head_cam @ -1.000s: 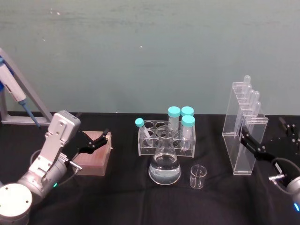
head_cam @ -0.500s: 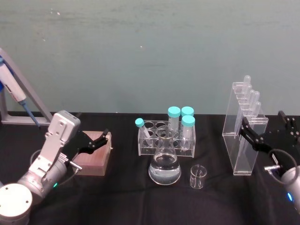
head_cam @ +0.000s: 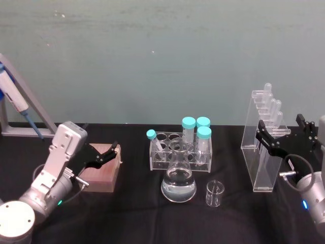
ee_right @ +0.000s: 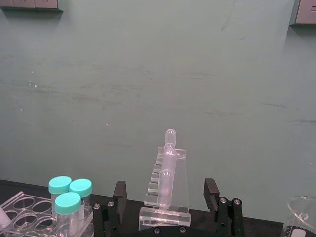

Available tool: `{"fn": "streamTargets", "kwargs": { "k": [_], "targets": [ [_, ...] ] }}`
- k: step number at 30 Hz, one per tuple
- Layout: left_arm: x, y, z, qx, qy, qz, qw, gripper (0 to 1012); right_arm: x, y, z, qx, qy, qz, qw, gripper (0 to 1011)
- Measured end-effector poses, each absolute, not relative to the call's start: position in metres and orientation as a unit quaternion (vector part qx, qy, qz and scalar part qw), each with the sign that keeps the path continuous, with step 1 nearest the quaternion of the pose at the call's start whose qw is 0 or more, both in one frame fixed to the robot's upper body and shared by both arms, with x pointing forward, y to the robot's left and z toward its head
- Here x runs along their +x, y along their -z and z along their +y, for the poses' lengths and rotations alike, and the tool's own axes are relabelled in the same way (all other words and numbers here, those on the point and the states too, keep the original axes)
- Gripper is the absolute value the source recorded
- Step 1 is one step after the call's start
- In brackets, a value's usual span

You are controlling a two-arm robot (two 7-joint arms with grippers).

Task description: Place the experimental apparatus aside using one hand.

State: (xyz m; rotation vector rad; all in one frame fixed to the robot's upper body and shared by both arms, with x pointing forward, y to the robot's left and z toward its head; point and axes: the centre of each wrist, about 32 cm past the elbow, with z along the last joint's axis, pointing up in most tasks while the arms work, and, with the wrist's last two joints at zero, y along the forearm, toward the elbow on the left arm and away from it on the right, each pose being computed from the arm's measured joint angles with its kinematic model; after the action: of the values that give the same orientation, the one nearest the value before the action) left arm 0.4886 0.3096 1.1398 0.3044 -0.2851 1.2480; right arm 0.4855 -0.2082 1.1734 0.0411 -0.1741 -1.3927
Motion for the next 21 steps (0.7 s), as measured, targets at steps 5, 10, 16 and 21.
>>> {"fn": "streamTargets", "kwargs": {
  "k": [5, 10, 16, 21],
  "targets": [
    [0.4886, -1.1398, 0.3097, 0.142, -0.580, -0.132, 0.791, 1000, 0.4888, -1.1727, -0.2061, 0.023, 0.640, -0.077, 0.764, 1000],
    [0.4886, -1.1398, 0.3097, 0.141, -0.580, -0.132, 0.791, 1000, 0.4912, -1.1716, -0.2044, 0.026, 0.640, -0.073, 0.765, 1000],
    [0.4886, -1.1398, 0.3096, 0.141, -0.580, -0.132, 0.791, 1000, 0.4928, -1.1705, -0.2024, 0.029, 0.641, -0.069, 0.764, 1000],
    [0.4886, -1.1398, 0.3097, 0.141, -0.580, -0.132, 0.791, 1000, 0.4935, -1.1700, -0.2016, 0.029, 0.644, -0.064, 0.762, 1000]
  ]
}}
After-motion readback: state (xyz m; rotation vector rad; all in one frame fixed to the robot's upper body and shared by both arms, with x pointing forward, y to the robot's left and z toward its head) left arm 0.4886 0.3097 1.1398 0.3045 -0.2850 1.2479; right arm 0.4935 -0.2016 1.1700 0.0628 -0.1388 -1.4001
